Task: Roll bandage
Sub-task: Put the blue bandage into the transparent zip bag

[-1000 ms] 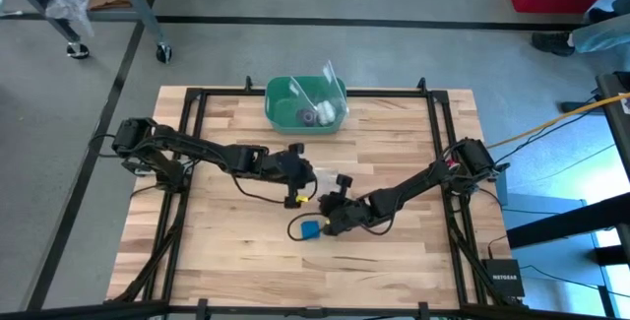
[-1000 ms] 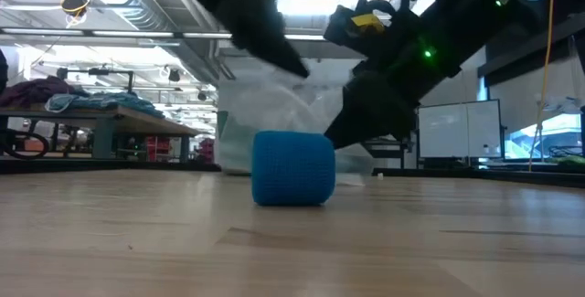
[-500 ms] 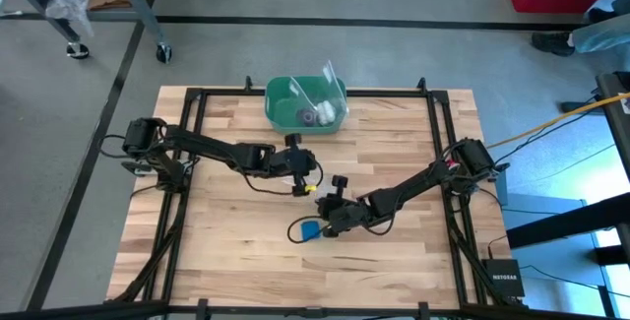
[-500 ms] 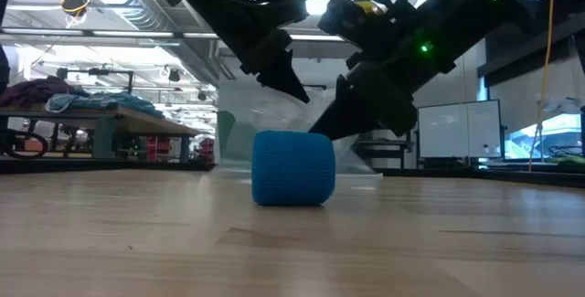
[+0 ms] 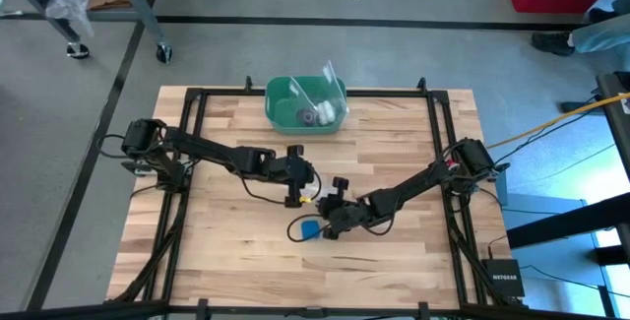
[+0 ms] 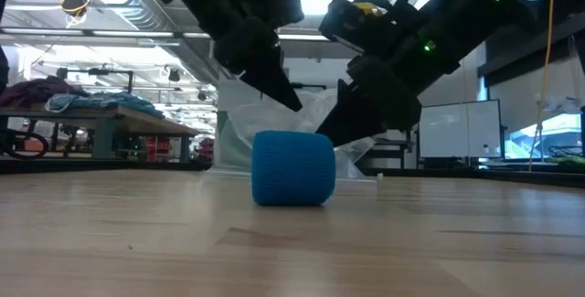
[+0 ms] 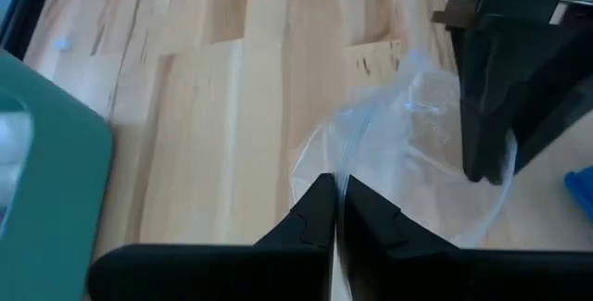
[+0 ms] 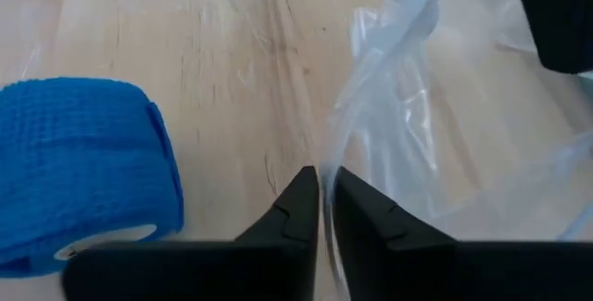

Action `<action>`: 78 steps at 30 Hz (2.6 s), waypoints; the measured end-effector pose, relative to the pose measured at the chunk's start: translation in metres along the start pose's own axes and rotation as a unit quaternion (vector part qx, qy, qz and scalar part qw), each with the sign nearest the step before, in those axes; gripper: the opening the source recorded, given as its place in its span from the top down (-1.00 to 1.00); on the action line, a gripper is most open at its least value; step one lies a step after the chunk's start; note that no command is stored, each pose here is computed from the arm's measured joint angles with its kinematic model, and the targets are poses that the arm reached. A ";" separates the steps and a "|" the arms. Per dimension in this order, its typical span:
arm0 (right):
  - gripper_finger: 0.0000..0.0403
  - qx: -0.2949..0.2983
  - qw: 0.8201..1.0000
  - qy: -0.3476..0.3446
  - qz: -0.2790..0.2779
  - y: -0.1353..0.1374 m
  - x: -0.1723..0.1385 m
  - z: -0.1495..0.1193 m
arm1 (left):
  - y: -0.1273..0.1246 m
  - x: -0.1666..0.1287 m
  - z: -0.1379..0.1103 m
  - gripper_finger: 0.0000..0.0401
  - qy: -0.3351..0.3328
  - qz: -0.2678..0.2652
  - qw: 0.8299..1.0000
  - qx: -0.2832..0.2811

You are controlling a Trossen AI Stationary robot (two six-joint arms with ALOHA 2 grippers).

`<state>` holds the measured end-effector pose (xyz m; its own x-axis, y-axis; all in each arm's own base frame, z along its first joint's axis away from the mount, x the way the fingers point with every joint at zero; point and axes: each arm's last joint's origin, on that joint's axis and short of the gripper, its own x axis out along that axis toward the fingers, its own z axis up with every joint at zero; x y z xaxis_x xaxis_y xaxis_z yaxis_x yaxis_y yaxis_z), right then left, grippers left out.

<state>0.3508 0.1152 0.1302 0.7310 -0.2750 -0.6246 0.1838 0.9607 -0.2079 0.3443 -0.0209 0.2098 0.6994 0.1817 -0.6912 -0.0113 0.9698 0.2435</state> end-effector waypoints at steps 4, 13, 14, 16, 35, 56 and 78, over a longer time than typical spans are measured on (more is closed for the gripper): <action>0.62 0.014 1.000 0.000 0.001 0.000 0.000 0.000 | 0.000 0.000 0.001 0.97 -0.002 0.000 1.000 -0.001; -0.03 0.027 0.999 -0.018 0.029 -0.001 -0.009 0.010 | 0.000 0.000 -0.001 0.97 0.004 -0.001 1.000 0.000; -0.10 0.029 0.999 -0.020 0.040 -0.001 -0.012 0.012 | 0.000 0.000 -0.001 0.97 0.006 -0.001 1.000 0.000; -0.20 0.034 0.997 -0.024 0.065 -0.002 -0.017 0.018 | -0.001 0.000 -0.002 0.97 0.013 -0.002 1.000 0.003; -0.35 0.006 0.989 -0.024 0.147 0.039 -0.018 0.015 | -0.001 0.000 -0.003 0.97 0.017 -0.003 1.000 0.008; 0.03 -0.026 0.993 -0.032 0.110 0.047 0.002 0.000 | -0.001 0.000 -0.003 0.97 0.018 -0.003 1.000 0.015; 0.21 -0.033 0.996 -0.035 -0.081 0.011 -0.050 0.025 | -0.003 -0.001 -0.003 0.97 0.017 -0.006 1.000 0.007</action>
<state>0.3323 0.1409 0.1778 0.7400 -0.4213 -0.5243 0.2621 0.8985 -0.3521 0.3418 -0.0239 0.2072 0.6754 0.1760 -0.7161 0.0068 0.9696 0.2448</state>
